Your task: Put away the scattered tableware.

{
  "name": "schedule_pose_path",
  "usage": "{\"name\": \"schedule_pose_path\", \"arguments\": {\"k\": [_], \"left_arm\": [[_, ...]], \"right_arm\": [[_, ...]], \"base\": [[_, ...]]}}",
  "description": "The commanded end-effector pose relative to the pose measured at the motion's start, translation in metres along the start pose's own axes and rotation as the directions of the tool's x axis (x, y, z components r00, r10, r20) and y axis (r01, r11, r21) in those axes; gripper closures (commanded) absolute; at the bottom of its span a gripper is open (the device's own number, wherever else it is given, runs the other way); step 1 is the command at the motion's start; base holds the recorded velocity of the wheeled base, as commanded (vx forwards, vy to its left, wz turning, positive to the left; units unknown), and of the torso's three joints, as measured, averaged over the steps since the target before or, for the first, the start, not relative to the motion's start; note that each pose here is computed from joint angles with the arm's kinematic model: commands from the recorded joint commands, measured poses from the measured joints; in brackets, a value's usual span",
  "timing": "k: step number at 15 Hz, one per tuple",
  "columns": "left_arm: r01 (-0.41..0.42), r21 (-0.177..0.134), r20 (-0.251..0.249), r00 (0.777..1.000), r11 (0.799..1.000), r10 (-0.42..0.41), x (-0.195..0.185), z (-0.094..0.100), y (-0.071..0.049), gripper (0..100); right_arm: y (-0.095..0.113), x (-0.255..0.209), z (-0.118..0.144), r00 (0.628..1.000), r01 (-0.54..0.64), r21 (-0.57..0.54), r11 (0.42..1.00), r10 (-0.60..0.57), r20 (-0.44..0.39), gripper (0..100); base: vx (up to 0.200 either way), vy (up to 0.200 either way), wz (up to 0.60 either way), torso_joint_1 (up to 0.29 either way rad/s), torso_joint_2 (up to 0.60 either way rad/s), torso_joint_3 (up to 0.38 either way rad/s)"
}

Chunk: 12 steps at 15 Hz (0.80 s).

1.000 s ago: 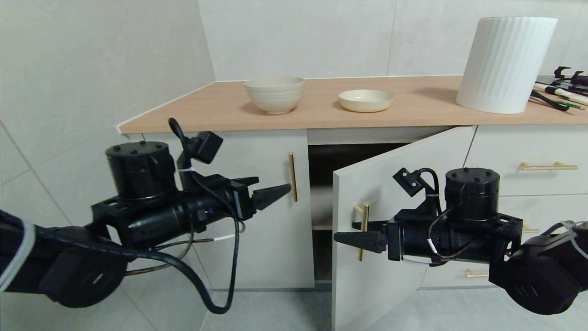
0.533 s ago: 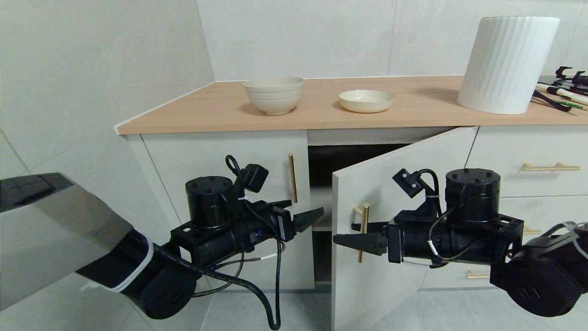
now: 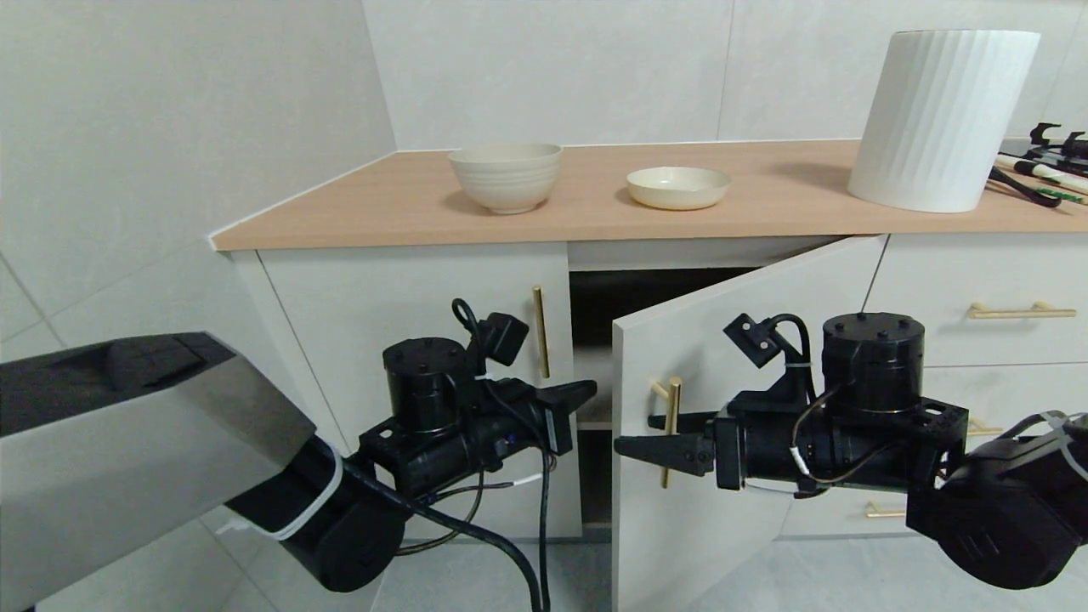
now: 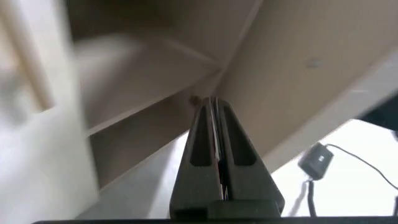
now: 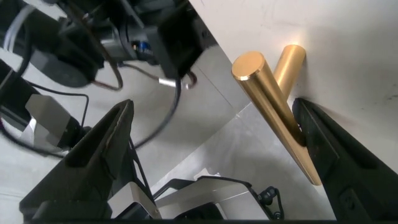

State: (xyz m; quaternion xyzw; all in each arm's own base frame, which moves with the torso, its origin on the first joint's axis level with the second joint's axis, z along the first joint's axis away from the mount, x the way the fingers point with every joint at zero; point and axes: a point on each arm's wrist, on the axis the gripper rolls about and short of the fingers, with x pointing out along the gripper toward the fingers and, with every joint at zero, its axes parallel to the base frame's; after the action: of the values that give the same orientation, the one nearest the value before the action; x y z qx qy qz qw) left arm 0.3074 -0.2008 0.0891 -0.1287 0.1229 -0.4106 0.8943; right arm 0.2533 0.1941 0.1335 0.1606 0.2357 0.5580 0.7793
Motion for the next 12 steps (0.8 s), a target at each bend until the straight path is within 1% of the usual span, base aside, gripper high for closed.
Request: {"name": "schedule_pose_path", "arguments": {"k": [1,2,3,4,5,6,9,12], "left_arm": [[0.035,0.009,0.002,0.999,0.999,-0.035,0.012,-0.009,-0.006,100],[0.062,0.031,0.049,0.997,0.998,-0.063,0.026,-0.011,-0.004,100],[0.068,0.034,0.053,0.996,0.997,-0.07,0.029,-0.014,-0.002,100],[0.099,0.036,0.044,0.994,0.994,-0.1,0.033,-0.023,0.001,100],[0.129,0.043,0.048,0.99,0.991,-0.131,0.034,-0.026,-0.001,100],[0.145,0.049,0.056,0.987,0.988,-0.148,0.035,-0.027,-0.002,100],[0.156,0.052,0.058,0.986,0.986,-0.158,0.035,-0.026,-0.006,100],[0.174,0.058,0.061,0.982,0.983,-0.177,0.035,-0.025,-0.013,100]], "right_arm": [[0.005,0.005,-0.003,1.0,-0.02,-0.002,1.0,0.02,-0.015,0],[0.005,0.005,-0.003,1.0,-0.021,-0.003,1.0,0.021,-0.014,0],[0.005,0.005,-0.003,1.0,-0.021,-0.003,1.0,0.021,-0.014,0],[0.005,0.005,-0.003,1.0,-0.02,-0.002,1.0,0.02,-0.015,0],[0.005,0.004,-0.005,1.0,-0.019,-0.001,1.0,0.019,-0.018,0],[0.005,0.004,-0.004,1.0,-0.021,-0.005,1.0,0.021,-0.014,0],[0.005,0.004,-0.004,1.0,-0.018,-0.012,1.0,0.018,-0.004,0],[0.004,-0.003,-0.006,1.0,0.012,-0.009,1.0,-0.012,0.005,0]], "base": [[0.0,0.0,0.0,0.0,0.0,0.0],[0.0,0.0,0.0,0.0,0.0,0.0],[0.0,0.0,0.0,0.0,0.0,0.0],[0.0,0.0,0.0,0.0,0.0,0.0],[0.0,0.0,0.0,0.0,0.0,0.0],[0.0,0.0,0.0,0.0,0.0,0.0],[0.0,0.0,0.0,0.0,0.0,0.0],[0.0,0.0,0.0,0.0,0.0,0.0]]}}
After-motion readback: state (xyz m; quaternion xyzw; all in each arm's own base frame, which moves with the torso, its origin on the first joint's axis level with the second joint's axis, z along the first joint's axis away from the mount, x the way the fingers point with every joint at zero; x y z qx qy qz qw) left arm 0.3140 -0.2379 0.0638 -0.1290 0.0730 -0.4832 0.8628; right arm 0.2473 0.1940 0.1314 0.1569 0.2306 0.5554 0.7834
